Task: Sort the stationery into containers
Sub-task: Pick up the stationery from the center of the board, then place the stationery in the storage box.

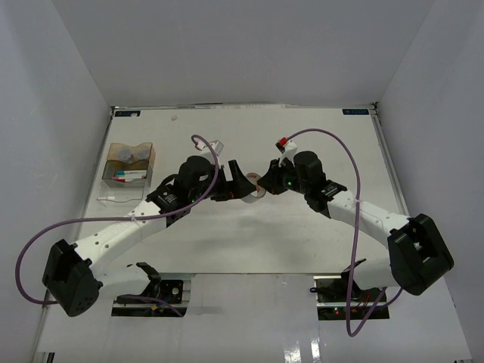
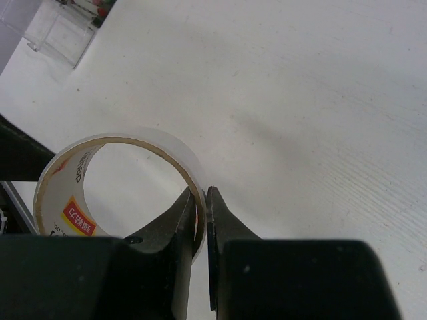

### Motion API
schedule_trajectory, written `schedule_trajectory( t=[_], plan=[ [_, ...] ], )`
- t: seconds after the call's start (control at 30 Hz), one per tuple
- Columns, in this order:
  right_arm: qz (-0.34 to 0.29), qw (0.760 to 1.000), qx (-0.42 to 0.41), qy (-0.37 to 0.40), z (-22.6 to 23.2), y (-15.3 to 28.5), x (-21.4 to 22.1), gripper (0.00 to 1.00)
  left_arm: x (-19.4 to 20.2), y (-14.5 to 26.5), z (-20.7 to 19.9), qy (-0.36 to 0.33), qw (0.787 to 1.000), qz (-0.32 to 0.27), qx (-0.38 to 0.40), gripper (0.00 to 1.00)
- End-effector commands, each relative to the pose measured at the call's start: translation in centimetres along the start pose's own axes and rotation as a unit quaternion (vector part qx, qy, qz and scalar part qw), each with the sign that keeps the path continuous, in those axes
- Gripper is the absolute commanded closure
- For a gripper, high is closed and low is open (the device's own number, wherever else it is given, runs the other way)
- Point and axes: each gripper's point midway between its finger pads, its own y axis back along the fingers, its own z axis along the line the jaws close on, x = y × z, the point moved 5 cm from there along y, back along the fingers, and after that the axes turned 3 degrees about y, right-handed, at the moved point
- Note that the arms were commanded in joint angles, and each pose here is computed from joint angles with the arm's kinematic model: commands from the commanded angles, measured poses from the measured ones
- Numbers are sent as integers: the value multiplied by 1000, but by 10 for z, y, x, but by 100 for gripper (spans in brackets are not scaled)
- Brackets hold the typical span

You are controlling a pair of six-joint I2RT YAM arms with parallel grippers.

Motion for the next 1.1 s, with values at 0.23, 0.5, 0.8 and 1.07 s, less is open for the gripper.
schedule_trajectory(
  t=[0.23, 0.5, 0.8, 1.07],
  plan=[
    [-51, 998, -25, 15, 12, 12, -16, 88, -15, -17, 19, 2, 991, -41, -128, 2],
    [-55, 998, -34, 9, 14, 11, -15, 87, -8, -29, 11, 18, 995, -8, -100, 14],
    [-61, 997, -35, 9, 14, 12, -14, 87, -2, -30, 4, 28, 998, 3, -62, 29],
    [-66, 997, -34, 7, 14, 13, -15, 85, 1, -28, 5, 34, 998, 4, -59, 51]
  ],
)
